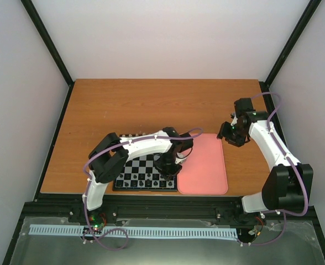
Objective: Set up the chess pieces on the board
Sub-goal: Place the chess piece on the chessboard.
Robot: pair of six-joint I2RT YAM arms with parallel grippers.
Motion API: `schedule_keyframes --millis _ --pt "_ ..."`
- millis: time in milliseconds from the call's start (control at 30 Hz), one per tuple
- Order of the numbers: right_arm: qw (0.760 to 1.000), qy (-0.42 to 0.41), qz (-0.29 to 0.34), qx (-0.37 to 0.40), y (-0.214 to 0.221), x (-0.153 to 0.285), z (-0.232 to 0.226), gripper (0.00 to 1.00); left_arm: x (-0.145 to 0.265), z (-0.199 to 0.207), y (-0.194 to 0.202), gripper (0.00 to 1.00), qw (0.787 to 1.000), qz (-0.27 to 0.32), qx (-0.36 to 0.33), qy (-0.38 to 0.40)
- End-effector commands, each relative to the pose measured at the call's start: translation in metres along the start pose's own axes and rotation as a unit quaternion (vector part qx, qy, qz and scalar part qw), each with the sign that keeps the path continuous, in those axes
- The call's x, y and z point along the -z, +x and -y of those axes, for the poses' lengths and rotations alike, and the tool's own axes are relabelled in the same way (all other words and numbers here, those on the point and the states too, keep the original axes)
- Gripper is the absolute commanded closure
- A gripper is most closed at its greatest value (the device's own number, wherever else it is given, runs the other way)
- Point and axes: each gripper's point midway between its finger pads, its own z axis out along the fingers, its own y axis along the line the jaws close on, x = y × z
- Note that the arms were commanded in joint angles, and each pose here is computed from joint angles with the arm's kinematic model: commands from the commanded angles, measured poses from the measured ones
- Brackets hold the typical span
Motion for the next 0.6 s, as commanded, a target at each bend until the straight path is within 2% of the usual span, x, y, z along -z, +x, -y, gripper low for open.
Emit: schedule_keyframes --millis 0,567 --pt "1.000 -0.004 0.011 0.003 -0.0012 0.0040 0.0028 0.43 0.0072 0.0111 -0.0041 0.99 1.000 0.002 -0.012 0.004" --pt "1.000 -0.005 0.008 -0.001 0.0009 0.0010 0.0068 0.43 0.0027 0.0079 -0.0061 0.99 1.000 -0.006 -0.012 -0.006"
